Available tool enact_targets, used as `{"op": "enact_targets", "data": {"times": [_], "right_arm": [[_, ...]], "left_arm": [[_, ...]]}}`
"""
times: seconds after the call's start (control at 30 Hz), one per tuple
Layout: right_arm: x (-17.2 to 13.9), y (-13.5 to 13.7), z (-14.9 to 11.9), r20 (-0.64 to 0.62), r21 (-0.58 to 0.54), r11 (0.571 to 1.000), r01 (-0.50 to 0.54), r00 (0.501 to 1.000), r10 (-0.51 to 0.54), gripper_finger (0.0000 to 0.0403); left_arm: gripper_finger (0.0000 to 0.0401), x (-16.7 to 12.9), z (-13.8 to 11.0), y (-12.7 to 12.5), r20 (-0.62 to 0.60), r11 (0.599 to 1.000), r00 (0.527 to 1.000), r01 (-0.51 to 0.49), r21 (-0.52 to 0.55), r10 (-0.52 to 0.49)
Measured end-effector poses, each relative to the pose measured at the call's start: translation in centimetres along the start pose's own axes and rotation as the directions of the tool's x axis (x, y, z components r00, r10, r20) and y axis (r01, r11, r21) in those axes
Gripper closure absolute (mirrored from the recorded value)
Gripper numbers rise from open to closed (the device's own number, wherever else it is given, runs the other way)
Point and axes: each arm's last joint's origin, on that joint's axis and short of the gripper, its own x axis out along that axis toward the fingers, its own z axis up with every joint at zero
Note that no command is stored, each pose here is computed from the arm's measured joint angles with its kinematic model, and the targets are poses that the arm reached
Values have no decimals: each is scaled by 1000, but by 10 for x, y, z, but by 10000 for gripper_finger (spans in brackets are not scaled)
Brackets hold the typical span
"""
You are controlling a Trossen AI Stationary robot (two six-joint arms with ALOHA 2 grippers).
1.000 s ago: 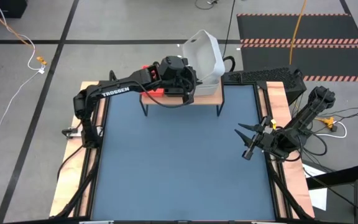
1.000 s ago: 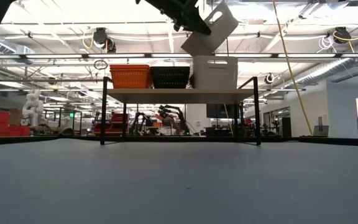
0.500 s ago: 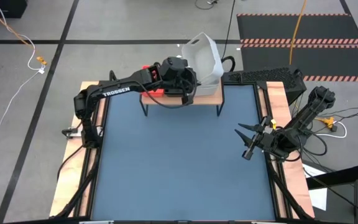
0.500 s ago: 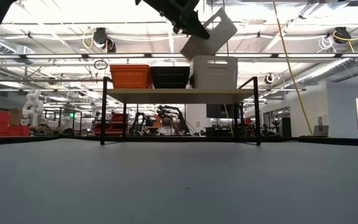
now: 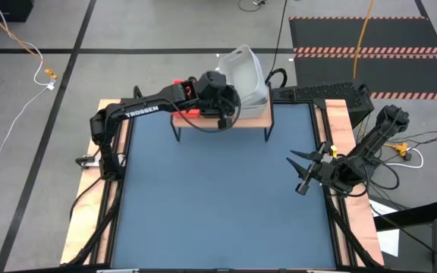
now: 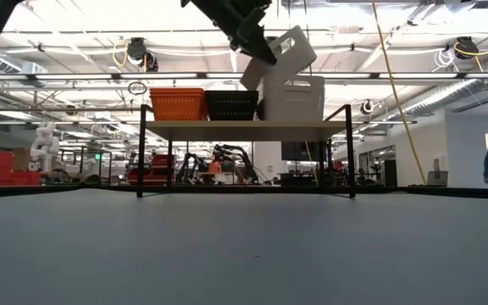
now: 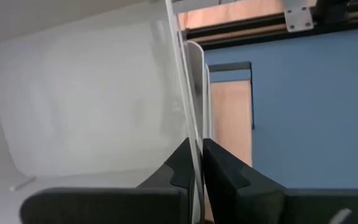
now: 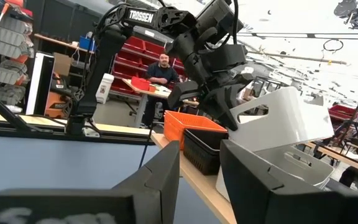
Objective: Stack baskets on shelf by color
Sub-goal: Stack the gray bin on top of the other gray bins on the shelf, then return to Home Position
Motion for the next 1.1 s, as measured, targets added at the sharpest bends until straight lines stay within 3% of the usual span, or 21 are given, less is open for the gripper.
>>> {"op": "enact_targets", "data": {"times": [0.33, 0.7, 1.0, 1.1], "right_arm": [[0, 0, 0, 0, -6, 1000, 0, 1000, 0, 294], [0, -1, -1, -25, -27, 999, 28, 999, -28, 294], [0, -2, -2, -49, -29, 998, 55, 997, -56, 294], [0, -2, -2, -49, -25, 998, 55, 997, -56, 294]], "left_arm": [[349, -1, 4, -16, -16, 999, 999, 35, 31, -35], [264, -29, 19, -19, 10, 985, 989, -148, 89, 148], [260, -37, 21, -23, 14, 986, 991, -137, 95, 136], [260, -37, 21, -25, 11, 990, 991, -133, 44, 132]]}}
